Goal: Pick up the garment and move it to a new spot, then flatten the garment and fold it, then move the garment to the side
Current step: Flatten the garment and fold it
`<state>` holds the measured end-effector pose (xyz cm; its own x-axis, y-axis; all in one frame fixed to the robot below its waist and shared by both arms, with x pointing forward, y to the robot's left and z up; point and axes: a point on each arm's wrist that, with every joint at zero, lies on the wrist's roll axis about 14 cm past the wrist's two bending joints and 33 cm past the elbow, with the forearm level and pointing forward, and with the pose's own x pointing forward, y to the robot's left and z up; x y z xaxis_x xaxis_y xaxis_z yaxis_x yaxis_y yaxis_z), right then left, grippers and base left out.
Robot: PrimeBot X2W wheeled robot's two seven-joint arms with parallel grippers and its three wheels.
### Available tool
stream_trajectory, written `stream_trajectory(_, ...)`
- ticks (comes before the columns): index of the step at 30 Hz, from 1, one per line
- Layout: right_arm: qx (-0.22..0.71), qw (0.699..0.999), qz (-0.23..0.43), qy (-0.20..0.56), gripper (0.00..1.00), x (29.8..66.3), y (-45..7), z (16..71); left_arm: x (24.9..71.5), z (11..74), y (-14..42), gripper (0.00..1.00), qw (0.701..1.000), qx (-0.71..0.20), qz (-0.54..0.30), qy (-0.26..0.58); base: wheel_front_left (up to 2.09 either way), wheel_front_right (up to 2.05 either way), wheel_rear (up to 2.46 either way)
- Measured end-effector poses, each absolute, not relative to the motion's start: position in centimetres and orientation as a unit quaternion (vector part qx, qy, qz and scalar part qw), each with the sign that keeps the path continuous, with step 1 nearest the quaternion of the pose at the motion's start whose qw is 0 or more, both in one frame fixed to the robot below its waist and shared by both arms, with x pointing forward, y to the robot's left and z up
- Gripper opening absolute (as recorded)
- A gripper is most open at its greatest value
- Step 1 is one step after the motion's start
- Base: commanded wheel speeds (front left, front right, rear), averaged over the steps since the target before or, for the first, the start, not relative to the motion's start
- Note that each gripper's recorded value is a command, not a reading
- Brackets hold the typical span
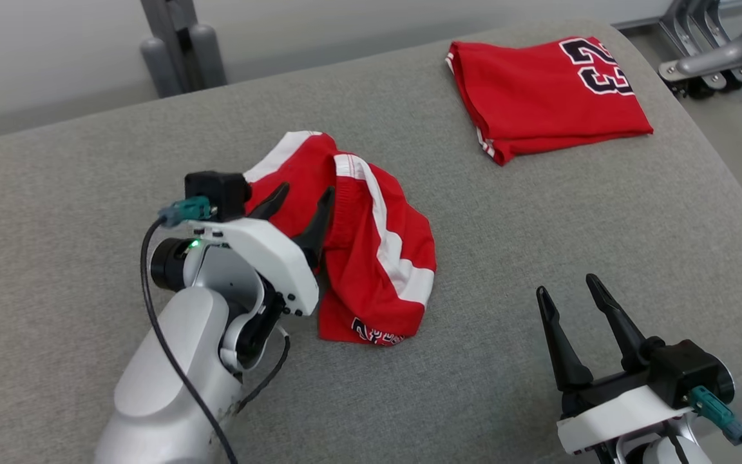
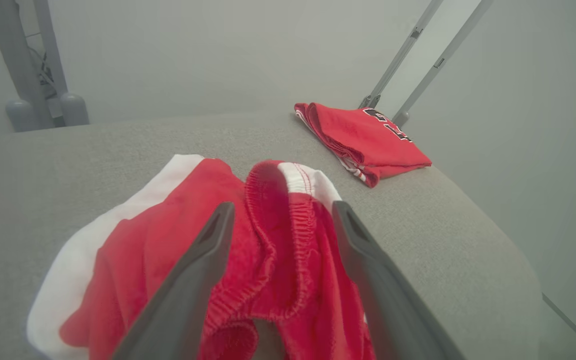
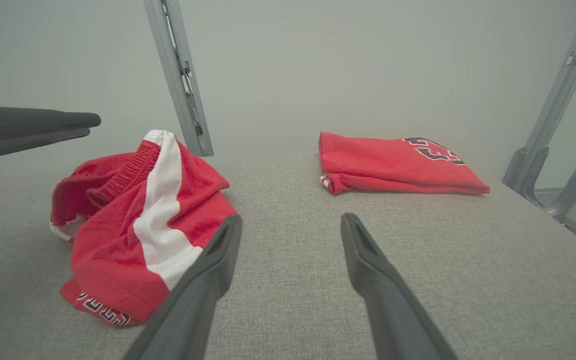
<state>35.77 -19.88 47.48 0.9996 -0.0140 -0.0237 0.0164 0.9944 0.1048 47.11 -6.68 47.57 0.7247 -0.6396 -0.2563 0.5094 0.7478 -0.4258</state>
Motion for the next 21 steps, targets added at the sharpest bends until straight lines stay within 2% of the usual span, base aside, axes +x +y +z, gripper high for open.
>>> stream_trajectory(20, 0.053, 0.998, -0.024, 0.022, 1.0, 37.0, -21.1, 46.8, 49.3, 44.1, -11.0, 1.0, 0.884, -0.129, -0.354, 0.278, 0.0, 0.0, 0.0)
stream_trajectory(21, 0.054, 0.998, -0.025, 0.023, 1.0, 37.0, -21.1, 46.8, 49.3, 44.1, -11.2, 0.97, 0.882, -0.131, -0.357, 0.279, 0.0, 0.0, 0.0)
